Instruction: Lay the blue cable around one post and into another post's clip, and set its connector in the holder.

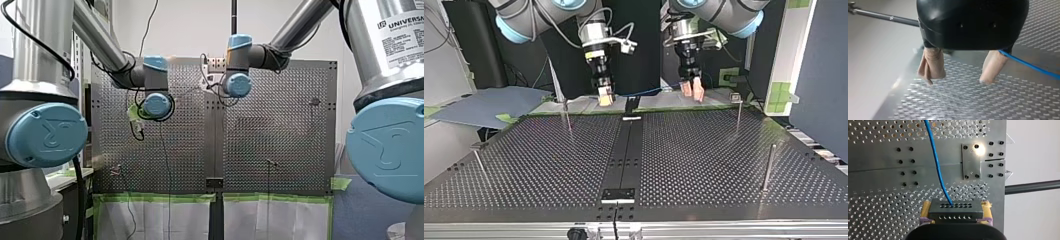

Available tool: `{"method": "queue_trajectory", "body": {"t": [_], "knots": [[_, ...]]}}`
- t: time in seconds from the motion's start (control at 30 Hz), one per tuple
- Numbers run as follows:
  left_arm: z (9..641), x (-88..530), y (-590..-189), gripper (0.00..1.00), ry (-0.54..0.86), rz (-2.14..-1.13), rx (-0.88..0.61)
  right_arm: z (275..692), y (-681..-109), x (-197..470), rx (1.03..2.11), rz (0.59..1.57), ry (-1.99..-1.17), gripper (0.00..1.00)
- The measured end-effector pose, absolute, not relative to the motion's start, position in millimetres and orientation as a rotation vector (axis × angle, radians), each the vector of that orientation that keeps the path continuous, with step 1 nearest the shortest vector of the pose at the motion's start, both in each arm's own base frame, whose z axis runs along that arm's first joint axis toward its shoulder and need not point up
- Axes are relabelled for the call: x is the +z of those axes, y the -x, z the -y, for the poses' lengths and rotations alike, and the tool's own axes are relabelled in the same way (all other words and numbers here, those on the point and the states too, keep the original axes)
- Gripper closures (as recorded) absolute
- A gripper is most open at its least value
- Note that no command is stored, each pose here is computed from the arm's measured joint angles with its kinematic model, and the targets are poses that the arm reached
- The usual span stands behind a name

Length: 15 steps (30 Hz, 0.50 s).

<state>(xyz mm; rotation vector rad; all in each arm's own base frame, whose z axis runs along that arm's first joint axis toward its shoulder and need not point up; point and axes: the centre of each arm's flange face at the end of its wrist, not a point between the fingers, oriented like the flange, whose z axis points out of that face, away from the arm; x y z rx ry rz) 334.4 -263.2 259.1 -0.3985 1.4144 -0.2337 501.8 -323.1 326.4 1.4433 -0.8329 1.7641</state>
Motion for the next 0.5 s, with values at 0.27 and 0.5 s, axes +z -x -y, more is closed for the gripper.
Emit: {"method": "queue_trajectory", "body": {"t": [0.27,0.5], "knots": [[250,319,-343,0.00,0.468,-1.335,-0.228,325,-506,332,1.771,0.818,-1.463,1.00],[234,353,-338,0.00,0.523,-1.296,-0.198,330,-512,336,1.782,0.804,-1.465,1.00]]}}
